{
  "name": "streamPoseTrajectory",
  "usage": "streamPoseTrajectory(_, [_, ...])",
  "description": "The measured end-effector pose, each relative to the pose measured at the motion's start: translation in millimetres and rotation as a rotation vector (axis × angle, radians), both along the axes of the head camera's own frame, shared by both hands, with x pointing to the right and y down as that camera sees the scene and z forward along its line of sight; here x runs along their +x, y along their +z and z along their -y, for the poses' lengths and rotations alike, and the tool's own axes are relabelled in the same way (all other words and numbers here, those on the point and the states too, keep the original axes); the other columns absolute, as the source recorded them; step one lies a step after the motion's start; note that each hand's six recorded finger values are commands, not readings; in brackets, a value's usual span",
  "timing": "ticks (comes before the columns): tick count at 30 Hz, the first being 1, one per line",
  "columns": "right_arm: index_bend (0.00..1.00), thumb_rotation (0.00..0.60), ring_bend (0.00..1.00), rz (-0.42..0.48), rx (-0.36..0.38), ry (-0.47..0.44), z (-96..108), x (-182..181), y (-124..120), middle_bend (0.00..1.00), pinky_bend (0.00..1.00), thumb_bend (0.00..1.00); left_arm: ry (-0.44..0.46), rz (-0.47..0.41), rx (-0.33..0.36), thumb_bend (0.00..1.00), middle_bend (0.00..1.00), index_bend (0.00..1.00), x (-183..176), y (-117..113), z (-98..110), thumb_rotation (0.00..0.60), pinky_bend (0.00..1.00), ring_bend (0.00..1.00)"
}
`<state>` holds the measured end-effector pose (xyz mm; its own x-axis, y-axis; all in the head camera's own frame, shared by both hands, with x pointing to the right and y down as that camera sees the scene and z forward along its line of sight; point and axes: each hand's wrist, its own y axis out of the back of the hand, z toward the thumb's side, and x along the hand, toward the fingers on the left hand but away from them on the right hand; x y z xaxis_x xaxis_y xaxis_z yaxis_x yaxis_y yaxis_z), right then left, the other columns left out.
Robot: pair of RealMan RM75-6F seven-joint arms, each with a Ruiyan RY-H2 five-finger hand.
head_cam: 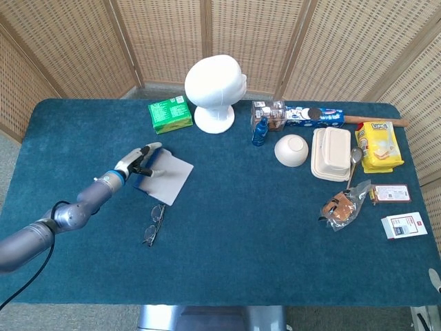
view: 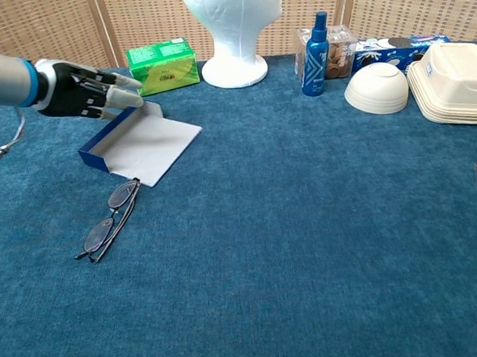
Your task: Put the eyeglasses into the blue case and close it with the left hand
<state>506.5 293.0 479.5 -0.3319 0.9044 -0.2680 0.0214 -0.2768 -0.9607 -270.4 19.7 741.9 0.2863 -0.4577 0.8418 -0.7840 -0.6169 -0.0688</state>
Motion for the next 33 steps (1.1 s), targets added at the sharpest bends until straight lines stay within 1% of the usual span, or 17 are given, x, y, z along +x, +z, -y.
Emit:
streamPoseTrajectory(4, [0.0, 0.526, 0.0, 0.0, 0.003, 0.006, -2, 2, -2, 0.11, 0.14, 0.24, 0.039, -0.024, -0.006, 0.23, 0.0, 0.06, 19, -1, -3, 0.6, 0.0, 0.0])
streamPoseTrajectory(11, [0.0, 0.526, 0.0, 0.0, 0.01, 0.012, -5, 5, -5, 0.11, 0.14, 0.24, 0.062, -0.051, -0.011, 0.23, 0.0, 0.06, 35, -3, -7, 0.6, 0.0, 0.0])
streamPoseTrajectory(19, [0.0, 0.526, 0.0, 0.004, 0.017, 0.017, -7, 7, -7, 0.11, 0.14, 0.24, 0.114, -0.1, -0.014, 0.23, 0.0, 0.06, 58, -14, -11, 0.6, 0.0, 0.0])
streamPoseTrajectory(33, [0.0, 0.525, 0.0, -0.002, 0.033, 0.027, -12, 10, -13, 0.11, 0.15, 0.24, 0.203, -0.147, -0.039, 0.23, 0.0, 0.06, 93, -16, -24, 0.6, 0.0, 0.0])
